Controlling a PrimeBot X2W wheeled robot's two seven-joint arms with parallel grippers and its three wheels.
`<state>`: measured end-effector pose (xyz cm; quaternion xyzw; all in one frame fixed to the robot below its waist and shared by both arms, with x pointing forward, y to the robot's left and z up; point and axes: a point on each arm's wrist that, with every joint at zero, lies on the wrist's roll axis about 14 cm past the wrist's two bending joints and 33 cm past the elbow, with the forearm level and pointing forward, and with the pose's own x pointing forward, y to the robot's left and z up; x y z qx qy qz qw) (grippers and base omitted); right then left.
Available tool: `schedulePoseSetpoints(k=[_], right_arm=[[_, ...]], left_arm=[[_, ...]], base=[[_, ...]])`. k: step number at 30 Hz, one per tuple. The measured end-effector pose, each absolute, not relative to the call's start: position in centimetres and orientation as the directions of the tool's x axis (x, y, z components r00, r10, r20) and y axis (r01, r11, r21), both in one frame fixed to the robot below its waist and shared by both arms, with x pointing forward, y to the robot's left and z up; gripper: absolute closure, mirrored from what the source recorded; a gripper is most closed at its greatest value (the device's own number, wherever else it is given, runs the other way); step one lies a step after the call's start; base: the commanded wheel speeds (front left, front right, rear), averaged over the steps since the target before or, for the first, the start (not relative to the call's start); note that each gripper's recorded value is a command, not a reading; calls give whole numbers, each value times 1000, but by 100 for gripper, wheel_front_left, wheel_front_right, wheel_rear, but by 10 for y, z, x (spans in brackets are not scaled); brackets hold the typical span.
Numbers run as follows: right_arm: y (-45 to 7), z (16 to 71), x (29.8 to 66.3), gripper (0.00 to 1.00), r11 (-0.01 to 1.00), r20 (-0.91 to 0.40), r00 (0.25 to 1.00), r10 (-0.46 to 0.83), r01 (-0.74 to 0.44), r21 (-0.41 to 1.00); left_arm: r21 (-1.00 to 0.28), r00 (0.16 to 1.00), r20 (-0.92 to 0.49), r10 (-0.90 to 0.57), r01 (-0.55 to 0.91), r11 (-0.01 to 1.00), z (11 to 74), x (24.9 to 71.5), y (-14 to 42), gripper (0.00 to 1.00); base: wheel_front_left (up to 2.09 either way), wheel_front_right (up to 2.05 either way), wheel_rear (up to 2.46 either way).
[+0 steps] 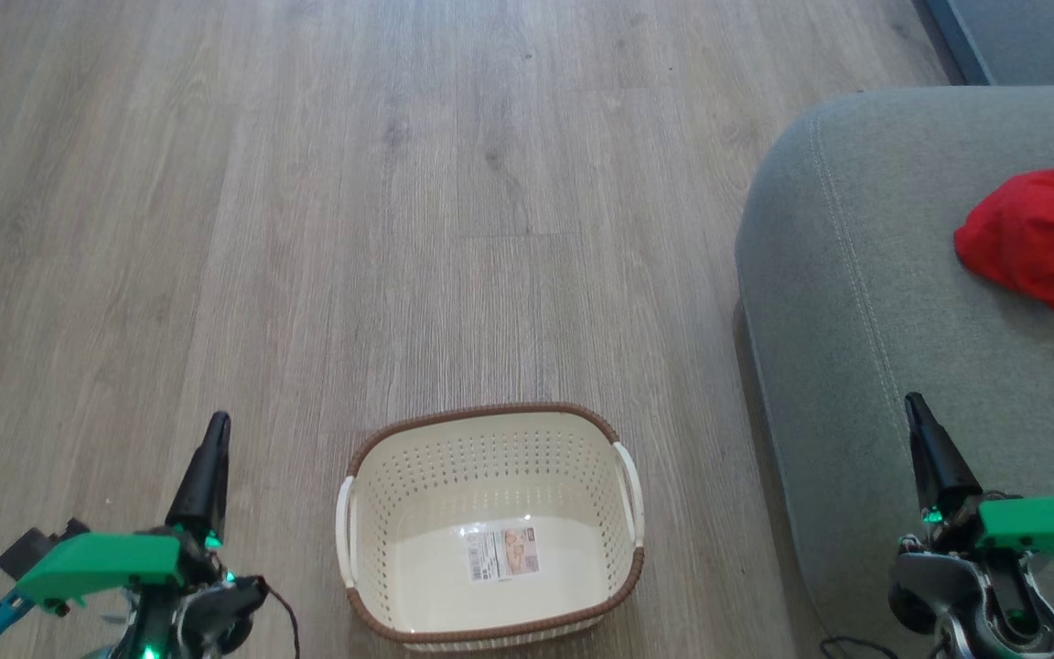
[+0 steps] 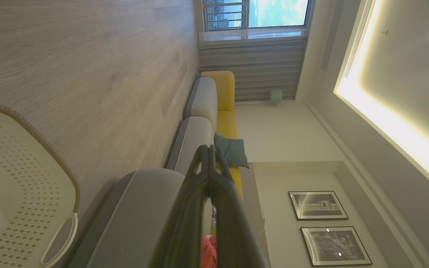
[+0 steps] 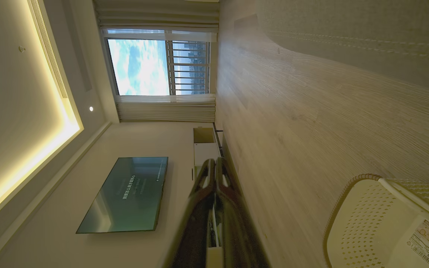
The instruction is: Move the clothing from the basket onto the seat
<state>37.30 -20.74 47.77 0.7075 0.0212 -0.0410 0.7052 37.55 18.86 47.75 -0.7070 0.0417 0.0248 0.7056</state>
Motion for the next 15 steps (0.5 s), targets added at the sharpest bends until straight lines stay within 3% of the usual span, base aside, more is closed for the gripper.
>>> schedulePoseSetpoints(k=[15], right_arm=[[-207,478,373,100,-4,-88,996,-28,88,996]], left_arm=[[-996,995,-94,-24,-94,-1,478,375,189,100]], base=[[0,0,0]])
